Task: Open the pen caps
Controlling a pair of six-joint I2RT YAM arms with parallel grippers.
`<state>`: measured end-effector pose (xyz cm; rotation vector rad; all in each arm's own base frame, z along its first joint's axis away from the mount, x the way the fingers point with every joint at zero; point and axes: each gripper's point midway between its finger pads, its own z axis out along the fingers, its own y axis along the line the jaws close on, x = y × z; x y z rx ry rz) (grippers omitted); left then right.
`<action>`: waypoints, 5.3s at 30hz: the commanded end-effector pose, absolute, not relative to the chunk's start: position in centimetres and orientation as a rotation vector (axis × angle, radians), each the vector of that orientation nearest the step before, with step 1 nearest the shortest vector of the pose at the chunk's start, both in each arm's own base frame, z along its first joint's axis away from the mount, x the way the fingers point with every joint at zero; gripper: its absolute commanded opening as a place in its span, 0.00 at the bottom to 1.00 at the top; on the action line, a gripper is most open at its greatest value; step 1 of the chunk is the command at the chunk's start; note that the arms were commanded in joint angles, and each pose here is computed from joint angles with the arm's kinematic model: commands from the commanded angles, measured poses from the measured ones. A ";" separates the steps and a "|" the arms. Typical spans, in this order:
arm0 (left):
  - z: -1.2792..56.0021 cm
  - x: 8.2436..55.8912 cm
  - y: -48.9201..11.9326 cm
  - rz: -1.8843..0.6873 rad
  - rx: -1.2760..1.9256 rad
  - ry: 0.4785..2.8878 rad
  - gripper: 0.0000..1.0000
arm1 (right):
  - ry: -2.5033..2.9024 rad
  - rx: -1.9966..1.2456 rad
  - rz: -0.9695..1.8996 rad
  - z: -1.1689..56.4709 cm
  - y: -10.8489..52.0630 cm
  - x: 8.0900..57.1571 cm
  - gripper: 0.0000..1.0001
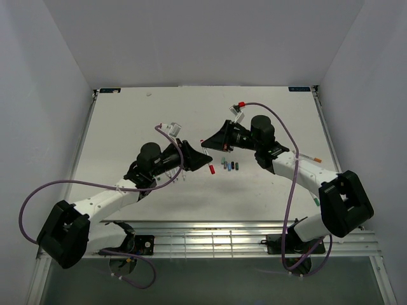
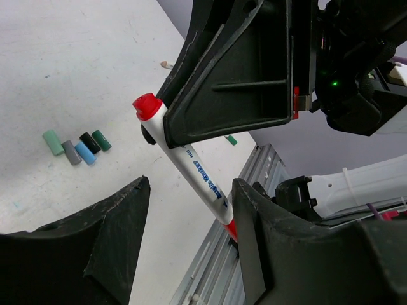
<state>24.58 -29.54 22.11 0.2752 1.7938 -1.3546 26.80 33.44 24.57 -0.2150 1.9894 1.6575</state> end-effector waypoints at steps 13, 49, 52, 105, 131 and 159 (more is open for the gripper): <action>23.0 24.1 -30.4 -1.469 0.233 1.781 0.29 | 1.932 -0.249 1.660 24.5 34.0 26.5 0.08; 24.9 26.4 -29.8 -1.447 -0.023 1.826 0.00 | 1.897 -0.576 1.526 20.6 29.6 20.3 0.48; 25.1 26.8 -29.5 -1.451 -0.078 1.817 0.00 | 1.855 -0.602 1.570 21.2 30.5 19.8 0.48; 21.7 29.0 -26.2 -1.165 -0.333 1.912 0.00 | 2.094 -0.391 1.004 15.9 31.0 25.4 0.08; 22.0 30.3 -22.4 -1.348 -0.555 1.871 0.00 | 1.777 -0.848 1.301 17.4 33.2 15.1 0.08; 20.9 29.6 -20.0 -1.480 -0.599 1.862 0.00 | 1.824 -0.852 1.323 18.6 35.8 16.8 0.08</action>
